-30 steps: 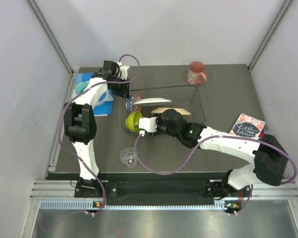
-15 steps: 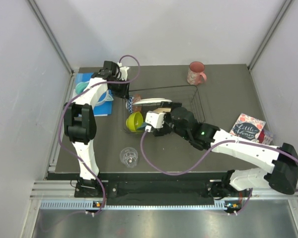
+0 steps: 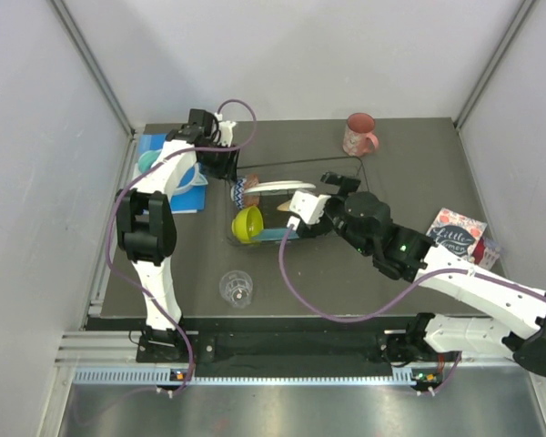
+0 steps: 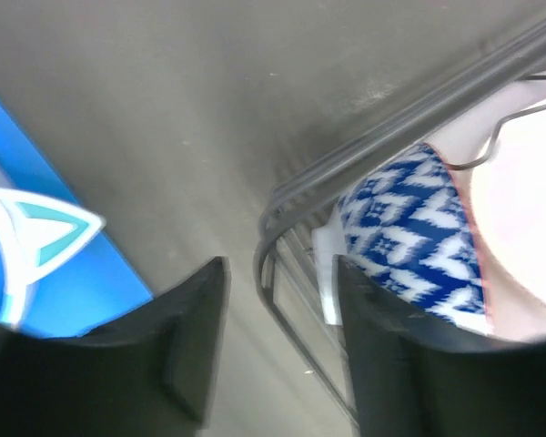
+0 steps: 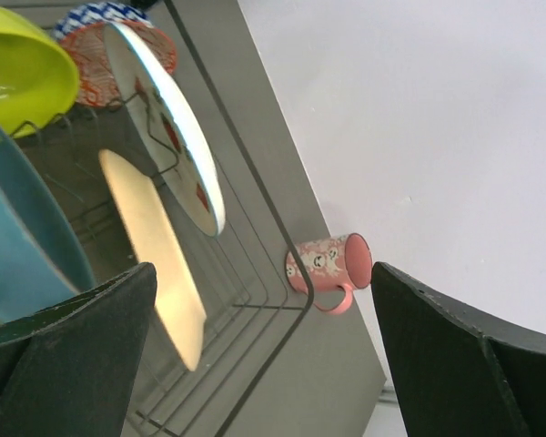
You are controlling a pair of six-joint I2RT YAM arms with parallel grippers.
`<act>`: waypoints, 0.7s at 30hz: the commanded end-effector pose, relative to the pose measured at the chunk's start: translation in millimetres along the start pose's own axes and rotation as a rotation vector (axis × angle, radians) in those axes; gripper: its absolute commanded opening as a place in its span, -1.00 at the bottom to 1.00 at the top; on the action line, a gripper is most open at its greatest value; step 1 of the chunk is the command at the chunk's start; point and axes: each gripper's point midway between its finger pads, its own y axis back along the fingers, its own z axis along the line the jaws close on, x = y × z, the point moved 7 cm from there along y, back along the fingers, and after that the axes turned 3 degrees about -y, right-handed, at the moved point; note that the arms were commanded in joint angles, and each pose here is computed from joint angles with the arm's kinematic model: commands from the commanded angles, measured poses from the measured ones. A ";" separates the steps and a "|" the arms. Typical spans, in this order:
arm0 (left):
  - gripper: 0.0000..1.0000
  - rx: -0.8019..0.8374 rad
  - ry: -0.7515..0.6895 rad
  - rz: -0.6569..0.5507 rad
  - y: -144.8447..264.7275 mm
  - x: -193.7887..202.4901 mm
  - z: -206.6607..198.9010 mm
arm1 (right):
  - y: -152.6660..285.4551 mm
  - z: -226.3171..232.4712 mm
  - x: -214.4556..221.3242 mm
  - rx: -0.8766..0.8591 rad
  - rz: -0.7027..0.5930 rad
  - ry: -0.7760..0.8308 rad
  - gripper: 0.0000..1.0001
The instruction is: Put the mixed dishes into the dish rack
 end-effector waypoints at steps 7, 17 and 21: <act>0.36 0.014 -0.016 -0.052 26.5 -14.0 -10.6 | -20.3 -21.1 46.1 -0.011 0.102 -0.062 0.99; 0.35 0.019 -0.001 -0.053 26.4 -10.3 -7.7 | -7.4 -15.7 45.3 -0.210 0.140 -0.205 0.95; 0.34 0.037 0.018 -0.065 26.2 -10.5 -7.9 | -1.3 -5.0 54.3 -0.230 0.158 -0.217 0.96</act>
